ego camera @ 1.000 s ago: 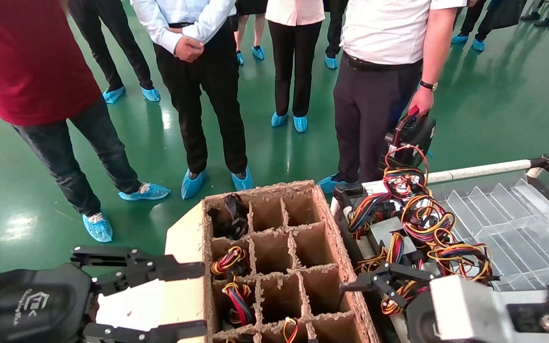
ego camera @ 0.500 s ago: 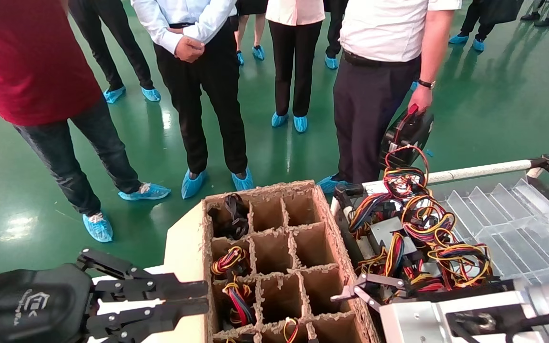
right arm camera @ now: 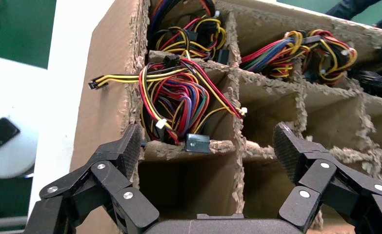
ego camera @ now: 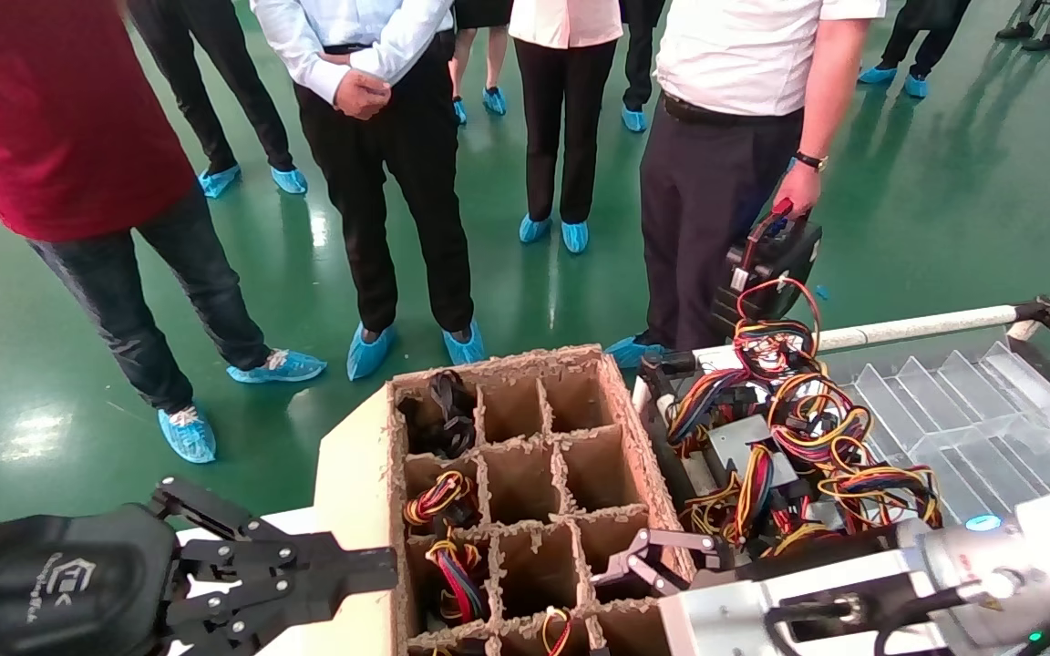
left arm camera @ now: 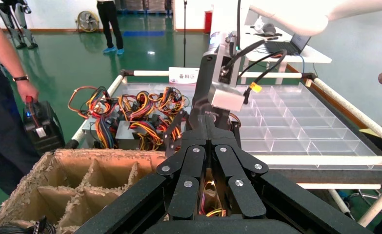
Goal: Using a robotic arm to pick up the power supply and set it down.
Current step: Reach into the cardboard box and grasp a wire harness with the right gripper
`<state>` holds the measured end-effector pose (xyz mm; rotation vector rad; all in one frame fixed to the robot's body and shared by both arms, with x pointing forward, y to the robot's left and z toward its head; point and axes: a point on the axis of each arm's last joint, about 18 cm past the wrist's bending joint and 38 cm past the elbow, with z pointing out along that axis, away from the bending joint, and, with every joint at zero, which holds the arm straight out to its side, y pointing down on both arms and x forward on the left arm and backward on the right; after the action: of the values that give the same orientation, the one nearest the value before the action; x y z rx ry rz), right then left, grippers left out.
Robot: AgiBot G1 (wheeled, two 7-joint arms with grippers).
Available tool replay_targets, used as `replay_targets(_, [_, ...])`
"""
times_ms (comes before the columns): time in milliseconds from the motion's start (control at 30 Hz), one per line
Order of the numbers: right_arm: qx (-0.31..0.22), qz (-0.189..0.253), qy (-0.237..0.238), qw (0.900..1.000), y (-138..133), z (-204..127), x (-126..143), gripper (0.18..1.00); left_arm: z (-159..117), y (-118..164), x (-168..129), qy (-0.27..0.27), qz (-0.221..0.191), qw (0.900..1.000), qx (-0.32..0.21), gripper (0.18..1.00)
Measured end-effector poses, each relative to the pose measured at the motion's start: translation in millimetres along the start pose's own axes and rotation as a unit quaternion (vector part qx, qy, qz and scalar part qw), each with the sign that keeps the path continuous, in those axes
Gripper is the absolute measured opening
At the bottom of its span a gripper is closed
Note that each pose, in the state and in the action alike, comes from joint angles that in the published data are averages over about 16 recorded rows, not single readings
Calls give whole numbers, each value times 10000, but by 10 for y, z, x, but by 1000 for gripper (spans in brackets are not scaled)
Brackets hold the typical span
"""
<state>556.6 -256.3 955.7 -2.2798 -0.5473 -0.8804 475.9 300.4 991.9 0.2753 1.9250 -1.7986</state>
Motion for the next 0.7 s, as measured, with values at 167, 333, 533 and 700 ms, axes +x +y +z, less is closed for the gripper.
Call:
replay_targets(167, [-53,-95,-52,9999,-48,73,46,960,0,0,0,0,0,10000,0,192])
replay_targets(333, [-92,-161,-69,9998,-85,120,87,907,0,0,0,0,0,10000,0,191])
replay_targets(533, [-144,-229,-117,9996,-105,181,104,812,0,0,0,0,0,10000,0,191])
replay_targets(700, [-167,-266,-190,9993,-115,238,96,700,0,0,0,0,0,10000,0,193])
